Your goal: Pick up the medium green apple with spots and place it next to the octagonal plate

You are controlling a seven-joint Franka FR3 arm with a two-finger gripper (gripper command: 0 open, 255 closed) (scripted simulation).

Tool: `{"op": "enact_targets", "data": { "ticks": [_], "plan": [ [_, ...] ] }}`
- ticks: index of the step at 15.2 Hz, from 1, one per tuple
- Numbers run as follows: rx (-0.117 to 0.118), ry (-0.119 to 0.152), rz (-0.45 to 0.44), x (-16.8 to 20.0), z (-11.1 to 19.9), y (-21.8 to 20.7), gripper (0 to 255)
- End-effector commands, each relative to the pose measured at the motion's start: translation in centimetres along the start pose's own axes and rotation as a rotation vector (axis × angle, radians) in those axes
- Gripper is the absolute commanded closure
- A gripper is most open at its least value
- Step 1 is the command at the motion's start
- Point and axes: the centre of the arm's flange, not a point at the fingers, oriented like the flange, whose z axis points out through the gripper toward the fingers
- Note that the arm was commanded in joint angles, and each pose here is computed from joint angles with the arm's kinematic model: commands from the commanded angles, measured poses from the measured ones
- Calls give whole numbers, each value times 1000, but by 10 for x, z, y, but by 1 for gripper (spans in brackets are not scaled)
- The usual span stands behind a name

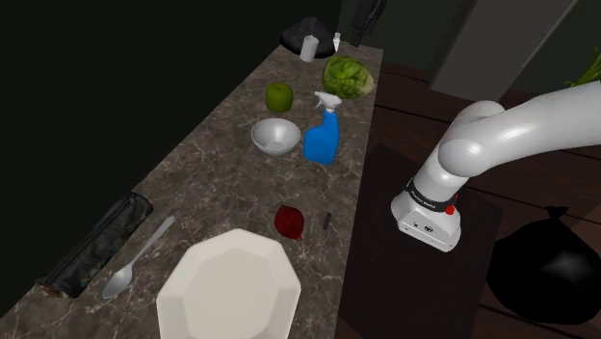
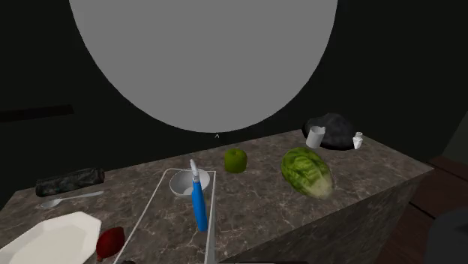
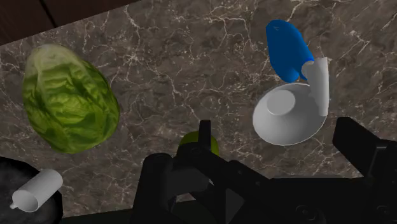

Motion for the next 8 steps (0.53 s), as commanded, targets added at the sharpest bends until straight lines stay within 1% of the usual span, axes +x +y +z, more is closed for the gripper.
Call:
{"op": "enact_targets", "data": {
  "ticks": [1, 8],
  "plan": [
    [0, 0, 0, 0, 0, 0, 0],
    [6, -58, -339, 62, 50, 55, 0]
  ]
}}
